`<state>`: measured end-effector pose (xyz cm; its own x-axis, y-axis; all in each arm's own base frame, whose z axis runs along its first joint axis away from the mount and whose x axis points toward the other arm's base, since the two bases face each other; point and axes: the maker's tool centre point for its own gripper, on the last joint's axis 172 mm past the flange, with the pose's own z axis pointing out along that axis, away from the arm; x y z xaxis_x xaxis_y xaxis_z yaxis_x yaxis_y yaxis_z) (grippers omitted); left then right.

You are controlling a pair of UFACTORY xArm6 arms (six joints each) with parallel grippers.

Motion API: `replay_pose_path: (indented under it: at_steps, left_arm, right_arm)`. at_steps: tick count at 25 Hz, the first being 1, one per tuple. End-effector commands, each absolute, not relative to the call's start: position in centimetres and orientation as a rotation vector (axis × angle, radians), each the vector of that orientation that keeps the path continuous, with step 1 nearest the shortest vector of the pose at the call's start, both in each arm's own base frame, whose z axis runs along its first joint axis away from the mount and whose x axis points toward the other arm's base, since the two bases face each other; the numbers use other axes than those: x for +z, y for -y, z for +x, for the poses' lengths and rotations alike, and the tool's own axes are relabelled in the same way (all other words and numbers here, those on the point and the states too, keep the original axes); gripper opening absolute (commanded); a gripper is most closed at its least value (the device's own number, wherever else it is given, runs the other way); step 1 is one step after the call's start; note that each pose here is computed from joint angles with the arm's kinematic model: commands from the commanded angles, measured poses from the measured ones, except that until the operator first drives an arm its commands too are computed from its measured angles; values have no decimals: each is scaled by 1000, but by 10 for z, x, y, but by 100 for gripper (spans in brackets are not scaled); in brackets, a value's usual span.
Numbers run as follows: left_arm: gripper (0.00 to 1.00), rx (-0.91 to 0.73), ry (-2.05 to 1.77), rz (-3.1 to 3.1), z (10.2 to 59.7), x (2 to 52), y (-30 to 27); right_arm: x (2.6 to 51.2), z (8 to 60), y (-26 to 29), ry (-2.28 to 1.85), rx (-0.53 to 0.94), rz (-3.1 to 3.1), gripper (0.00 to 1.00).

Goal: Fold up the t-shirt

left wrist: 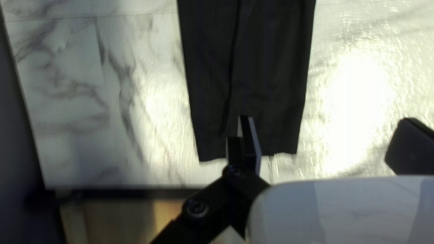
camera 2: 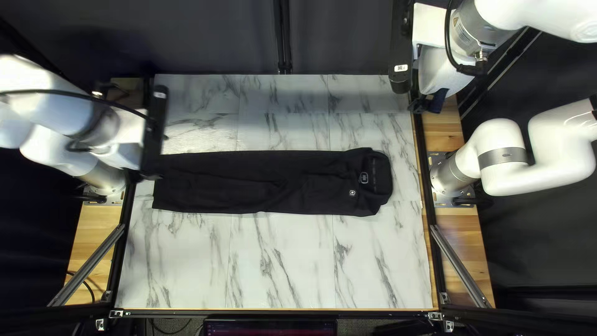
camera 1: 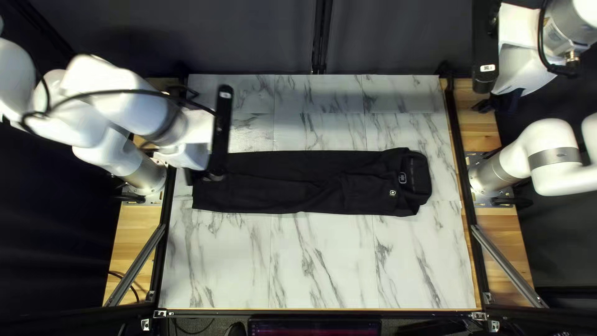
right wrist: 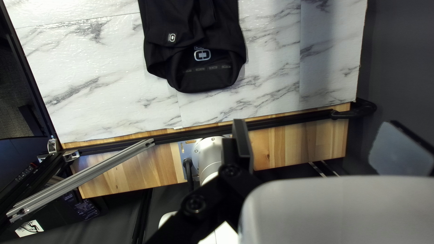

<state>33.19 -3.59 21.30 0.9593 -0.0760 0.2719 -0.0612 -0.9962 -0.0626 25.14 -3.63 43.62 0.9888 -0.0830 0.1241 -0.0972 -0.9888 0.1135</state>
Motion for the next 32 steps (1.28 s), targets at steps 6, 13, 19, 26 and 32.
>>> replay_pose_path:
  at_steps: [6,13,19,26,32]
  left_arm:
    - [100,-197,-216,-3192,262,120,12]
    - [100,-126,-302,-3275,233,80,31]
    - [100,-5,-348,-3278,229,56,33]
    - [100,102,-343,-3262,223,44,20]
    - [100,134,-344,-3263,221,35,5]
  right_arm:
    - [436,251,36,137,181,3014,100]
    - [436,251,36,137,181,3014,100]
    - [436,251,36,137,181,3014,100]
    - [436,251,36,137,181,3014,100]
    - [436,251,36,137,181,3014,100]
